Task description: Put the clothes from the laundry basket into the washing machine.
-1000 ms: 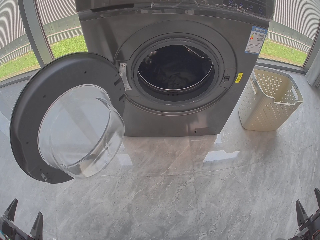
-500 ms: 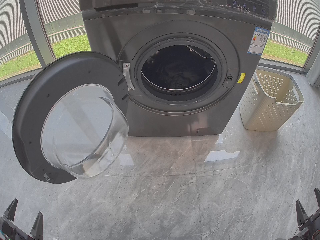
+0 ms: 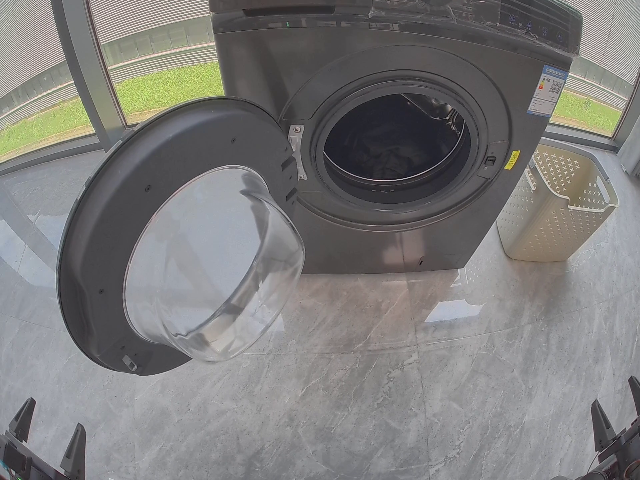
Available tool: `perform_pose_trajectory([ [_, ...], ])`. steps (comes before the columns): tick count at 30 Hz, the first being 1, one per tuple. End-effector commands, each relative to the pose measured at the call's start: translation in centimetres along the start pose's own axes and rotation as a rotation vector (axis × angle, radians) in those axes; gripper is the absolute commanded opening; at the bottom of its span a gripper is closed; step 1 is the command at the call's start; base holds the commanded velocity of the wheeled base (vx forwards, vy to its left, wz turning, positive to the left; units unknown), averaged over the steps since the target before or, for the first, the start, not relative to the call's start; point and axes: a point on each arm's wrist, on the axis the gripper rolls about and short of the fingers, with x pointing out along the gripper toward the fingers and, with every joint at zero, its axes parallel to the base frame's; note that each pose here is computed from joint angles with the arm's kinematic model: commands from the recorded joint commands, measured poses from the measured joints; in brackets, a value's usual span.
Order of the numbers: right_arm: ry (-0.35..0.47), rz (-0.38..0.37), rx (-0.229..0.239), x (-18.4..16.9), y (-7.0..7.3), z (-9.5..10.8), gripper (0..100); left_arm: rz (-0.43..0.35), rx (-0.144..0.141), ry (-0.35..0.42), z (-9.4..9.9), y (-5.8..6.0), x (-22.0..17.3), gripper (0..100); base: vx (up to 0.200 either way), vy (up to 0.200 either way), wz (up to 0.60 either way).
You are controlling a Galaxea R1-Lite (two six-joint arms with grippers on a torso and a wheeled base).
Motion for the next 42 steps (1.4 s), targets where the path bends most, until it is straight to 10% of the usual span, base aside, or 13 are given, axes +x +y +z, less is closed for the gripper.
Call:
perform_pose_trajectory([
  [1, 0.001, 0.0, 0.001, 0.01, -0.01, -0.52, 100, 0.0, 0.0, 0.005, -0.51, 0.0, 0.03, 100, -0.2, 0.0, 0.0],
  [42, 0.003, 0.0, 0.0, 0.01, -0.01, -0.53, 100, 0.002, 0.0, 0.003, -0.5, 0.01, 0.03, 100, -0.024, 0.0, 0.13],
])
